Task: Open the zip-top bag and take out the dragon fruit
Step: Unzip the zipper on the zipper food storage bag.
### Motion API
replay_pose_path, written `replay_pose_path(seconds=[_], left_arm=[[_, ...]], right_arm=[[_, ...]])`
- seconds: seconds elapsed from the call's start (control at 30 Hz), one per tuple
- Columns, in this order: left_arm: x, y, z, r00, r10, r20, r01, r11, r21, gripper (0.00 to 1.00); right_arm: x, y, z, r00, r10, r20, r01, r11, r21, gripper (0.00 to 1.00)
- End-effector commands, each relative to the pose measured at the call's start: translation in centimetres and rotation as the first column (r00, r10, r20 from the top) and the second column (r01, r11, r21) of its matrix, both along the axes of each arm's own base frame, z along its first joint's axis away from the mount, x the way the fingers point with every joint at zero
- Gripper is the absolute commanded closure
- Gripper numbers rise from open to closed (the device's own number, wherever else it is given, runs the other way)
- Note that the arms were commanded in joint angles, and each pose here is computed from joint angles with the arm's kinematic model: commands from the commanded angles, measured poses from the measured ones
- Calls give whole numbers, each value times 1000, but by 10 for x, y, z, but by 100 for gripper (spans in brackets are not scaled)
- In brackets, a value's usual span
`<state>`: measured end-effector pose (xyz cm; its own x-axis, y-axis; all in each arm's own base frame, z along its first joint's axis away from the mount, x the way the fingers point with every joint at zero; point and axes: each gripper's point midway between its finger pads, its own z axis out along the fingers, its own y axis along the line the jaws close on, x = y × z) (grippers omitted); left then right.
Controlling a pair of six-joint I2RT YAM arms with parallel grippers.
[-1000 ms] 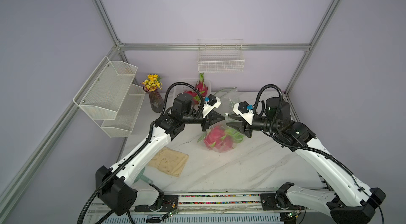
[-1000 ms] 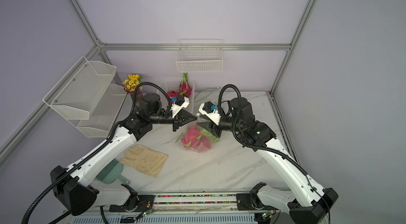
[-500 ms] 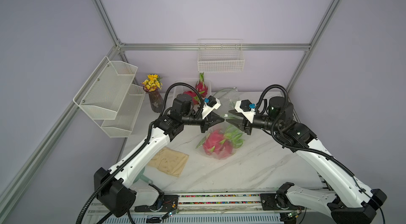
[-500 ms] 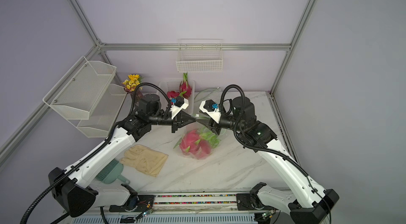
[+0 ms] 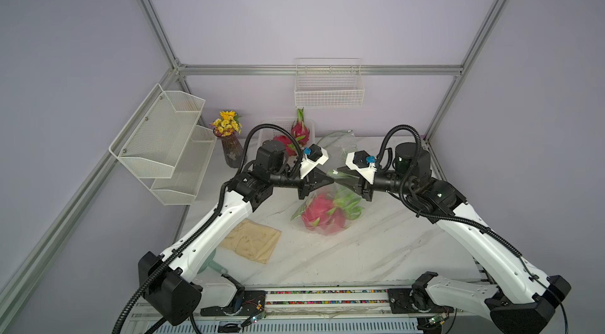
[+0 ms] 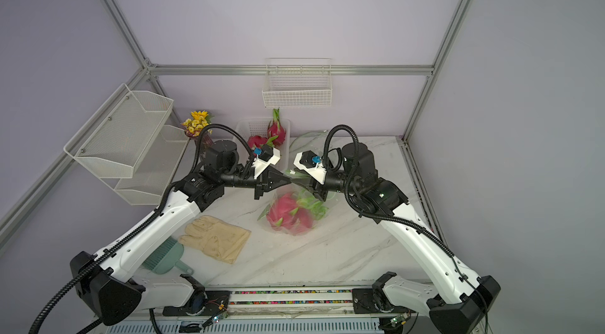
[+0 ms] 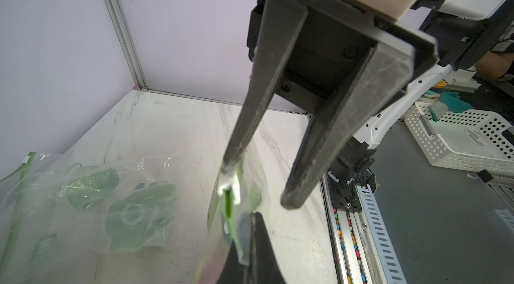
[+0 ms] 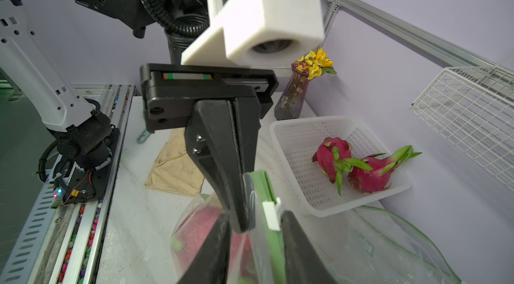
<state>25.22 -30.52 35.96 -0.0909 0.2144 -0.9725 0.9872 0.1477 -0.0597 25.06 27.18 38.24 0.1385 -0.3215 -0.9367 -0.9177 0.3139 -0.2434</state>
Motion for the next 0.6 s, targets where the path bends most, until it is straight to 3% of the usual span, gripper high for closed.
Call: replay_pose_path(seconds=[0.0, 0.17, 0.27, 0.47, 0.57], left_arm=[[-17, 3, 28, 993, -50, 110, 56, 997, -60, 100], [-18, 2, 28, 992, -65, 106, 71, 996, -62, 100], [-17, 2, 26, 993, -60, 105, 66, 996, -59, 100], [-13, 1, 25, 994, -47, 98, 52, 997, -53, 100], [-10, 1, 23, 995, -33, 97, 38, 998, -47, 100]], right_arm=[[1, -1, 9, 1000, -9, 25, 9, 1000, -2, 61], [5, -2, 7, 1000, -22, 23, 22, 1000, -10, 61], [6, -1, 0, 1000, -22, -8, 22, 999, -32, 72], [0, 3, -2, 999, 26, -22, -26, 999, -32, 76], [-1, 3, -1, 999, 35, -18, -35, 999, -34, 86]])
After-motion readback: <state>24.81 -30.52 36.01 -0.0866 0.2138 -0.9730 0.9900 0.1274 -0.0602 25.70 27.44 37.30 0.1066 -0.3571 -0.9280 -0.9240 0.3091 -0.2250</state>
